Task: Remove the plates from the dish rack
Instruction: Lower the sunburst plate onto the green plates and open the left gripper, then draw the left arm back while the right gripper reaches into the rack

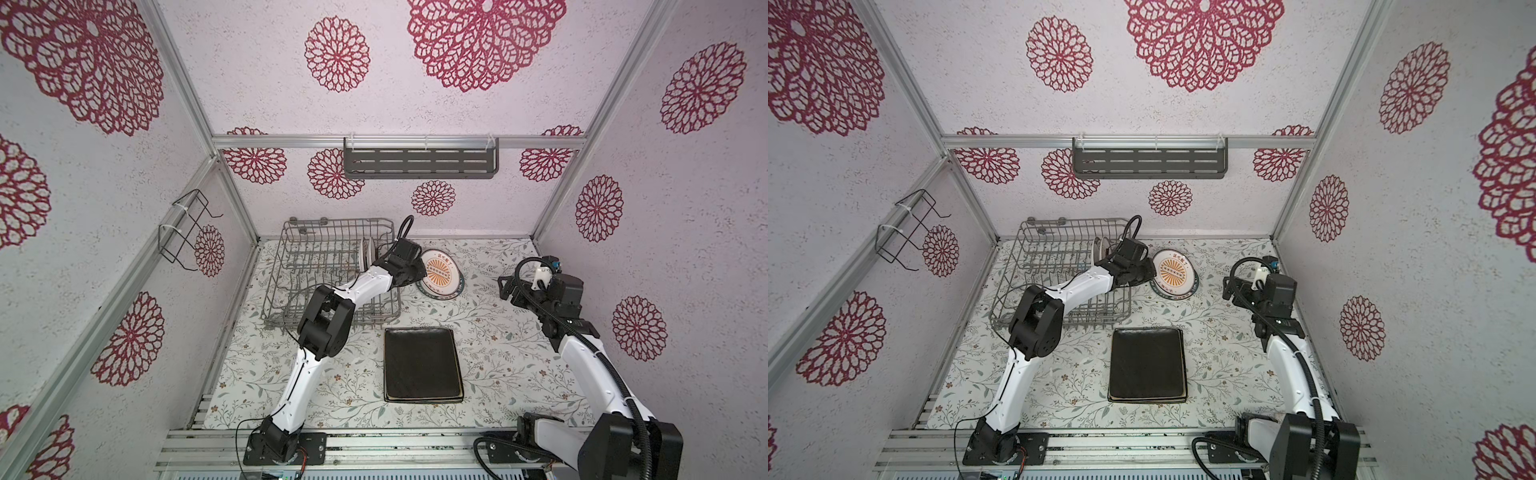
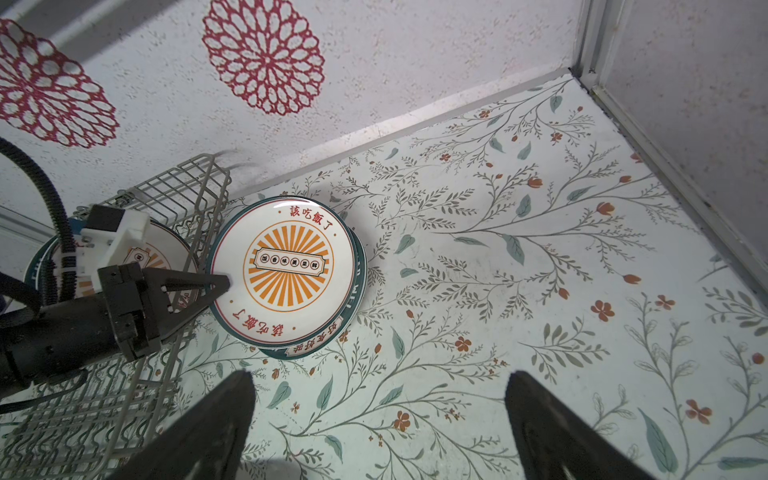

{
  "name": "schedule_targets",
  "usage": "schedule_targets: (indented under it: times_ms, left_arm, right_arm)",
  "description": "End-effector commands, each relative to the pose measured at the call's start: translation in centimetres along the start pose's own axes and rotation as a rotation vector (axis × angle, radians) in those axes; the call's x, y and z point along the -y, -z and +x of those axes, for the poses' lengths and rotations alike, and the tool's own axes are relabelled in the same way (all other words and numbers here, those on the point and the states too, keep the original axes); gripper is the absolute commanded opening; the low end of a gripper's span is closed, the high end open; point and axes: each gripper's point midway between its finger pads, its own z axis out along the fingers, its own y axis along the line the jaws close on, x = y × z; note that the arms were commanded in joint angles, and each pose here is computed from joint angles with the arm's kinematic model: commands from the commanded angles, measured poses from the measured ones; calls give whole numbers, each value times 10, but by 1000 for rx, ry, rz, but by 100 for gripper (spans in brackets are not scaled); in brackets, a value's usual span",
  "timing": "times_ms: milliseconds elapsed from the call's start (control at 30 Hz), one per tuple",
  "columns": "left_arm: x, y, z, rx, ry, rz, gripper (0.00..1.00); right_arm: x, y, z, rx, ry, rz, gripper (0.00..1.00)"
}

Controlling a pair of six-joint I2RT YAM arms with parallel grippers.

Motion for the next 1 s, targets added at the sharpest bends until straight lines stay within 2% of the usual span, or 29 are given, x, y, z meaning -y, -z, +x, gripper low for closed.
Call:
schedule_targets:
  times_ms: [0, 100, 267, 533, 700, 767, 967]
  left_arm:
    - [6, -4, 5, -1, 8, 24, 27]
    - [2, -5, 9, -11, 14, 14, 37]
    - [-3, -5, 14, -26, 23, 8, 39]
    - [-12, -6, 21, -52, 38, -19, 57]
    - [-9, -6, 24, -63, 25, -20, 63]
    - [-7, -3, 23, -59, 2, -36, 98]
    - [11, 10, 13, -35, -75, -23, 97]
  right_arm:
    - [0, 4, -5, 17, -5, 5, 98]
    - [1, 4, -6, 19, -3, 8, 98]
    - [1, 3, -5, 16, -10, 8, 97]
    - [0, 3, -6, 16, -14, 3, 97]
    - [0, 3, -6, 18, -15, 3, 98]
    - [0, 3, -5, 18, -17, -2, 97]
    - [-1, 2, -4, 15, -25, -9, 98]
